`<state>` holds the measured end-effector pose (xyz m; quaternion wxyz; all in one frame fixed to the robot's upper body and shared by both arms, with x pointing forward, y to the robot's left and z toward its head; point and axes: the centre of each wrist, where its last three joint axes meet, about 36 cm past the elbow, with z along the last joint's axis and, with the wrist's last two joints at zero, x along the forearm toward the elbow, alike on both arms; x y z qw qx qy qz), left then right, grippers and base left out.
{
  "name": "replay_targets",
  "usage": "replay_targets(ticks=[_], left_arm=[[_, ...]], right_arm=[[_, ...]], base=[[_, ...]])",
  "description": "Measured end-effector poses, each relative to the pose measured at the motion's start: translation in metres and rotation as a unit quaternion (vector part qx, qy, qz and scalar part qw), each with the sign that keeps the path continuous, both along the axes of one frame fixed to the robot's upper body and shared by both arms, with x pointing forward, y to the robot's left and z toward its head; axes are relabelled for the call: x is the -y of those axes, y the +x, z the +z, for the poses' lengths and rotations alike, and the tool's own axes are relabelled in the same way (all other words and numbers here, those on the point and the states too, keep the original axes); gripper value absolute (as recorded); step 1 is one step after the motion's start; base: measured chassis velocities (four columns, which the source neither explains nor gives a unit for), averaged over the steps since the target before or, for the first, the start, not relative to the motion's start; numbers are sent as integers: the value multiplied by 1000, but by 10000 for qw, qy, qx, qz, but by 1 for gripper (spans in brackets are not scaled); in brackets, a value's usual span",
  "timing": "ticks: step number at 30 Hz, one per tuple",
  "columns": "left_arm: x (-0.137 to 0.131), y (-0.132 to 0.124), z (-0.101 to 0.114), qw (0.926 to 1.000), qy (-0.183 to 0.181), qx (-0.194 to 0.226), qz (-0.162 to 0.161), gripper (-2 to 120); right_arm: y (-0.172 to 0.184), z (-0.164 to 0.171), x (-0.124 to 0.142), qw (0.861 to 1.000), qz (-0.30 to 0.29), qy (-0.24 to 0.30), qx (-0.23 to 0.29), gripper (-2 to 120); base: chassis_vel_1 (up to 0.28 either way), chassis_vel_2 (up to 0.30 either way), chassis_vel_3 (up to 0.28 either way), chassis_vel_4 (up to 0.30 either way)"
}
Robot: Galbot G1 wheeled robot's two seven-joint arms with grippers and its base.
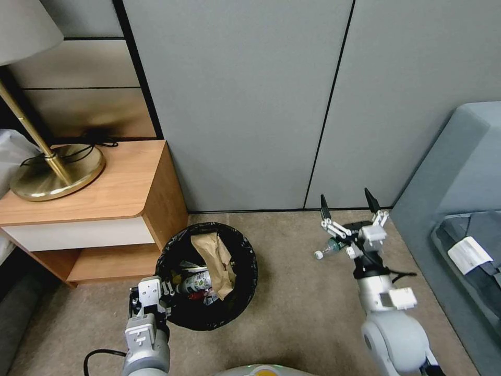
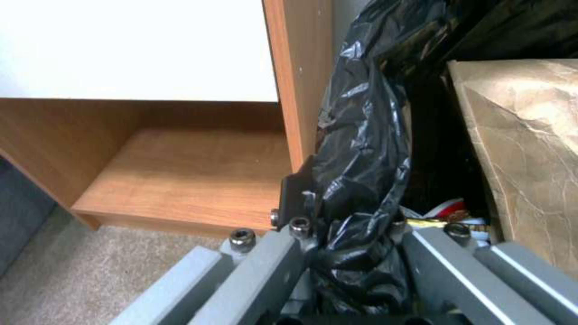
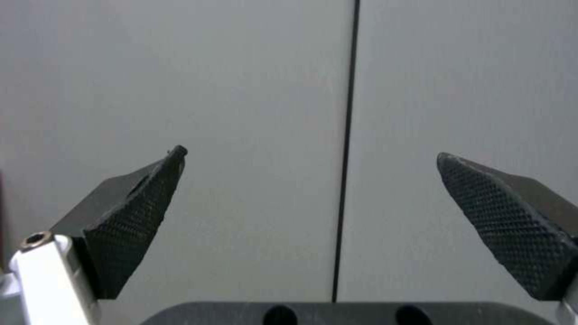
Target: Pick up the trash bin, then pick up the garbage from the floor and place it into the trash bin.
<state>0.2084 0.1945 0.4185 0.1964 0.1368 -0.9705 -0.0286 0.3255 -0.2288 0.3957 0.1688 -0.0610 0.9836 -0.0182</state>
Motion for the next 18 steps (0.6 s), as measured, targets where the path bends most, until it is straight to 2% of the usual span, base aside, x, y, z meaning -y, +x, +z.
replay_targets(ticks=[6, 8, 10, 12, 14, 18], left_arm=[[0, 0, 0, 10000, 3, 2, 3, 1], [0, 0, 0, 10000, 5, 2, 4, 1], [0, 0, 0, 10000, 6, 2, 5, 1], [0, 0, 0, 10000, 7, 2, 6, 1], [0, 0, 0, 10000, 7, 2, 6, 1], [0, 0, 0, 10000, 10, 3, 9, 1]], right_arm=[[13, 0, -2, 9990, -185, 68, -394, 100], [20, -1, -3, 9954, -416, 99, -860, 100], [22, -1, -3, 9936, -469, 111, -1023, 100], [30, -4, -2, 9816, -668, 126, -1786, 100], [33, -6, -1, 9776, -711, 108, -1980, 100], [45, -30, 7, 9487, -989, -48, -3002, 100]], base=[[0, 0, 0, 0], [0, 0, 0, 0], [0, 0, 0, 0], [0, 0, 0, 0], [0, 0, 0, 0], [0, 0, 0, 0]])
